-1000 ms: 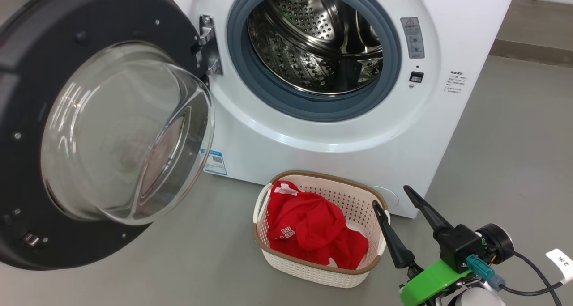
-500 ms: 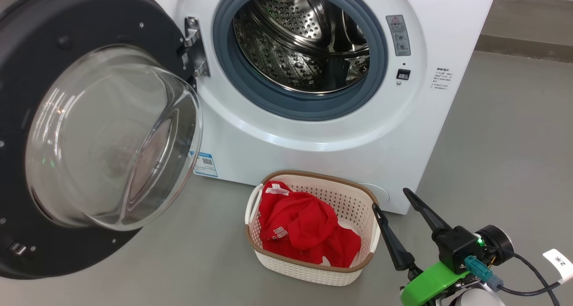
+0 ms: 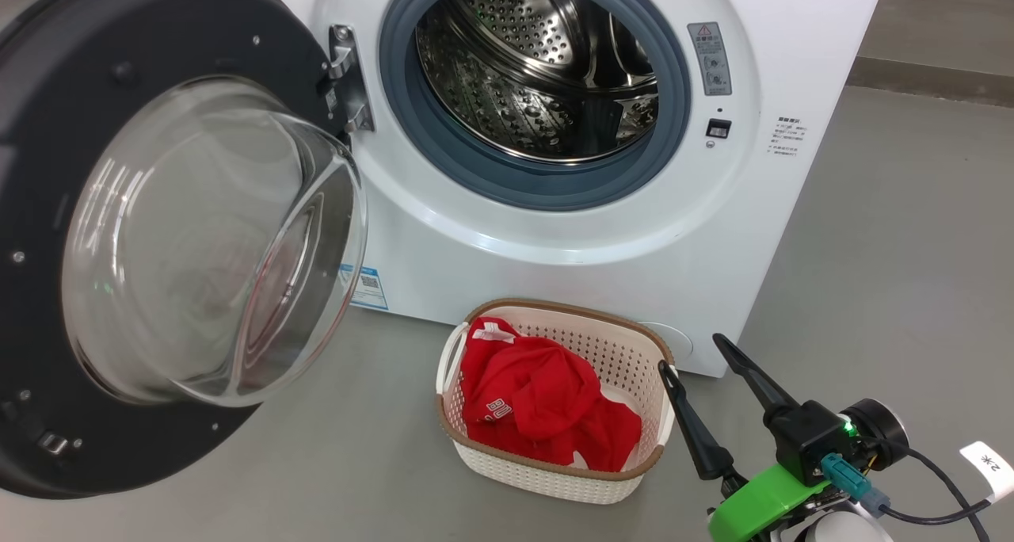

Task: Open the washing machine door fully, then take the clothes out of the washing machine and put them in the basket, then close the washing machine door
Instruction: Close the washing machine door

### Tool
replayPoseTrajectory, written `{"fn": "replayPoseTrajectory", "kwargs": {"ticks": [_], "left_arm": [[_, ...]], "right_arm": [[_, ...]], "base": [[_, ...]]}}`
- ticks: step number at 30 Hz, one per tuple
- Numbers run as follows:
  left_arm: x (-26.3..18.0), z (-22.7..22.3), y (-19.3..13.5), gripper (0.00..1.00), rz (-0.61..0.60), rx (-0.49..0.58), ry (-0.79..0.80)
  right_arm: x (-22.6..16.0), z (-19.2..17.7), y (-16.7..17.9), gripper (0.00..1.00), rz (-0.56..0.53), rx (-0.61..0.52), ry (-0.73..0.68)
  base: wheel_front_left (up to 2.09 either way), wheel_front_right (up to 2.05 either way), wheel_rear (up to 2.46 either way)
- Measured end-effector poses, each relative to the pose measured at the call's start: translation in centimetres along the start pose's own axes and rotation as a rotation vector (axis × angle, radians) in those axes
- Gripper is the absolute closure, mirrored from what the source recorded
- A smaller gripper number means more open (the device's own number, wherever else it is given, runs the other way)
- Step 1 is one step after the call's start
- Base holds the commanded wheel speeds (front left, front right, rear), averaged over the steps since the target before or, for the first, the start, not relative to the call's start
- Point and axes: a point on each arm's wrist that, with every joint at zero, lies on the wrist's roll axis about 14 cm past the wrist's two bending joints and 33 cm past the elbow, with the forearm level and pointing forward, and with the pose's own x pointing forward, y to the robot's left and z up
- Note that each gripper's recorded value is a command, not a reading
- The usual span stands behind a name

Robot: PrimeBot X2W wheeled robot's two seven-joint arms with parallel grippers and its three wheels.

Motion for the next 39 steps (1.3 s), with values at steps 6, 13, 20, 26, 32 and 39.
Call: {"fn": "replayPoseTrajectory", "kwargs": {"ticks": [6, 13, 20, 26, 32, 39], "left_arm": [[-0.5, -0.5, 0.0, 1.00, -0.018, 0.017, 0.026], [-1.5, -1.9, 0.4, 1.00, -0.036, 0.030, 0.068], [-2.2, -4.9, 0.1, 1.00, -0.065, -0.020, 0.138], [-2.9, -6.5, -1.4, 1.00, -0.117, -0.049, 0.180], [-3.6, -7.7, -2.0, 1.00, -0.137, -0.039, 0.208], [-4.5, -9.8, -3.1, 1.00, -0.171, -0.061, 0.255]], "right_arm": [[0.1, 0.0, 0.2, 0.00, 0.006, 0.000, 0.000], [0.2, 0.1, 0.5, 0.00, 0.016, -0.002, -0.002], [0.3, 0.0, 1.0, 0.00, 0.032, 0.000, 0.001], [0.3, -0.1, 1.1, 0.00, 0.033, 0.008, 0.002], [0.3, -0.1, 1.0, 0.00, 0.030, 0.011, 0.001], [0.3, -0.1, 1.0, 0.00, 0.027, 0.013, 0.001]], "base": [[0.00, 0.00, 0.00], [0.00, 0.00, 0.00], [0.00, 0.00, 0.00], [0.00, 0.00, 0.00], [0.00, 0.00, 0.00], [0.00, 0.00, 0.00]]}}
